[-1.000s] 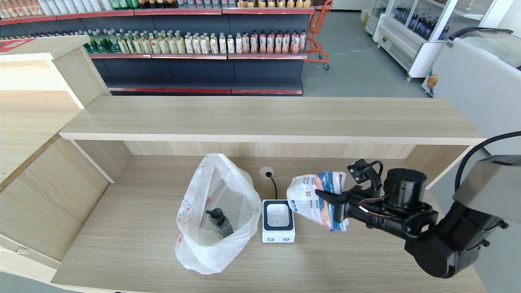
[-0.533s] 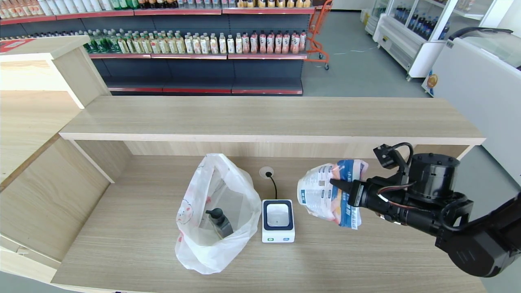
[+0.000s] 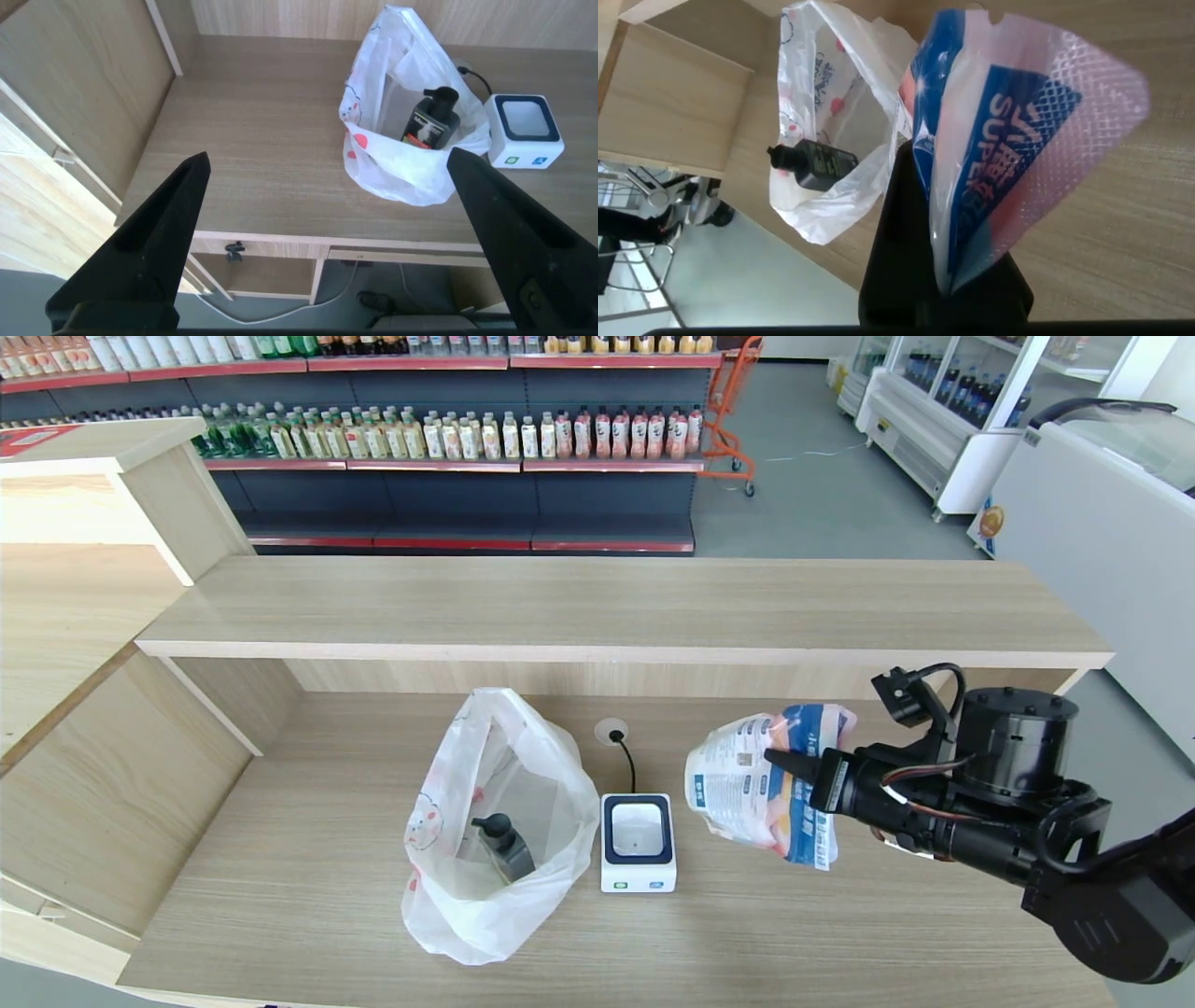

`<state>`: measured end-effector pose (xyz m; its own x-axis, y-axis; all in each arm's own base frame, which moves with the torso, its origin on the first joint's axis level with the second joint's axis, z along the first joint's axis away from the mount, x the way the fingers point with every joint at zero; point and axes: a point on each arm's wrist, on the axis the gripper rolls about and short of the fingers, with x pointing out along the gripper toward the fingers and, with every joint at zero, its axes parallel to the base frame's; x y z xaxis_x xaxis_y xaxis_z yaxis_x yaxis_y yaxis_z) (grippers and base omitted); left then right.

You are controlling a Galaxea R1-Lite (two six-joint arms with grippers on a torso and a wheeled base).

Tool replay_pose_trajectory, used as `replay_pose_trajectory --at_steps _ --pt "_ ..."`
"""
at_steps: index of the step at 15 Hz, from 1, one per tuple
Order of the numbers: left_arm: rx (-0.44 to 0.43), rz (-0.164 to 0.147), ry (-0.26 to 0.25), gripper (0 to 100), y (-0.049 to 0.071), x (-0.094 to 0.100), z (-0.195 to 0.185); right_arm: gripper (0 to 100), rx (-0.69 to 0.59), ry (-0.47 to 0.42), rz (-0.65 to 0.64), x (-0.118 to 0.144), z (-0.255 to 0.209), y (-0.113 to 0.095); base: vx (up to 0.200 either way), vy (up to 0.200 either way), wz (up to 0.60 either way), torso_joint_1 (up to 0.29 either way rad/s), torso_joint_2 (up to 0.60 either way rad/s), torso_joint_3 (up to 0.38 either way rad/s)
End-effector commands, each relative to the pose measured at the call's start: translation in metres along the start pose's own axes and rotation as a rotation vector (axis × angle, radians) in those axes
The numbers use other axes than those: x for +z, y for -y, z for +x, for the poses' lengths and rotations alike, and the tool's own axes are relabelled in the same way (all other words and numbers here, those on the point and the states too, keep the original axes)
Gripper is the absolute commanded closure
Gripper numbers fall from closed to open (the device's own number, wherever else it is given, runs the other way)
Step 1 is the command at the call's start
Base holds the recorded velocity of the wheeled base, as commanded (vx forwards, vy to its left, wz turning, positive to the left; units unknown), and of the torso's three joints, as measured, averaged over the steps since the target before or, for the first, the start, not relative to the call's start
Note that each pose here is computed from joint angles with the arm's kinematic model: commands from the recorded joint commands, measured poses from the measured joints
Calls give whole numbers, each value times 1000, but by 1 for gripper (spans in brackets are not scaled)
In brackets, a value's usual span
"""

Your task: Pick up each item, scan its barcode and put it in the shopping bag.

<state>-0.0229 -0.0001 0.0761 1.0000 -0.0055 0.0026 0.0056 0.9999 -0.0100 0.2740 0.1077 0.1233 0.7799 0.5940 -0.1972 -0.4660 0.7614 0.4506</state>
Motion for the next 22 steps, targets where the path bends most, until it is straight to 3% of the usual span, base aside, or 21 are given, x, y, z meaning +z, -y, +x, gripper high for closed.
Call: replay_pose_trajectory --at_steps 1,6,15,22 --pt "1 -1 1 0 0 0 0 100 7 3 -3 2 0 -3 0 200 0 7 2 -7" --pt "-1 10 -1 0 0 0 0 100 40 -24 -8 -4 6 -12 0 200 0 1 3 3" --pt "-1 5 1 0 0 0 0 100 68 -107 -67 -20 58 -16 0 0 0 0 0 0" --pt "-1 5 1 0 0 0 0 100 112 -119 -137 -37 110 -17 0 0 0 0 0 0"
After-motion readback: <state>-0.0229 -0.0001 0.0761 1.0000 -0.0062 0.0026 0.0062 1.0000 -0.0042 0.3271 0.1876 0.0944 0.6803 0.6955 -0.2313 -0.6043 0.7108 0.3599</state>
